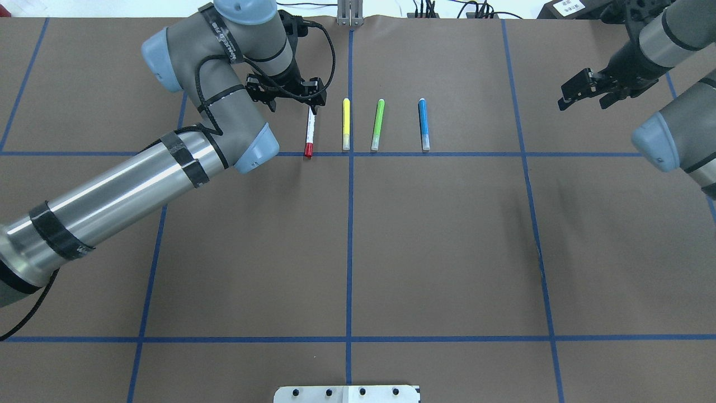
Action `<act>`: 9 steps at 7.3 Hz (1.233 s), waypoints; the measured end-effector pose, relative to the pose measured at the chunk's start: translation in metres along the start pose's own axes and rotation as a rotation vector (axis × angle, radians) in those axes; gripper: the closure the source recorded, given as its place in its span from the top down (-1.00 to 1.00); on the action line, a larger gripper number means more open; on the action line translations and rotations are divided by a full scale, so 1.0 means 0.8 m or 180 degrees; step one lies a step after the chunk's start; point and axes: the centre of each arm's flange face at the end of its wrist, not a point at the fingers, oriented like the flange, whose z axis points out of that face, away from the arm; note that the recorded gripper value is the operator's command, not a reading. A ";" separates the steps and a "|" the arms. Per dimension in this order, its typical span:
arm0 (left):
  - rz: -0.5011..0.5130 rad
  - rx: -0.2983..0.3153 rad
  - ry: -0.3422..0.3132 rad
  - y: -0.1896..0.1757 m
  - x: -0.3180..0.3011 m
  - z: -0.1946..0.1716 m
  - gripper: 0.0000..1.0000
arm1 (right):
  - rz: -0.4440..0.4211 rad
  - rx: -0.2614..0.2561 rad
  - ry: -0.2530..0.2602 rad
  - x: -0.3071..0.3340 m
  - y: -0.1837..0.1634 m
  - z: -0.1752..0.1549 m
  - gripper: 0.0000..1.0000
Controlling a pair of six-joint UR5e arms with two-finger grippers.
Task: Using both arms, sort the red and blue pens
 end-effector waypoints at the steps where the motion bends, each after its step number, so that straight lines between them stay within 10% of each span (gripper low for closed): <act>1: -0.0017 0.0020 -0.0033 0.011 0.011 0.013 0.70 | 0.0039 -0.0015 -0.0011 -0.018 -0.012 0.007 0.99; 9: -0.0132 0.0011 -0.0124 0.028 0.031 0.073 0.25 | 0.0099 -0.0005 -0.0029 -0.087 -0.032 0.026 0.99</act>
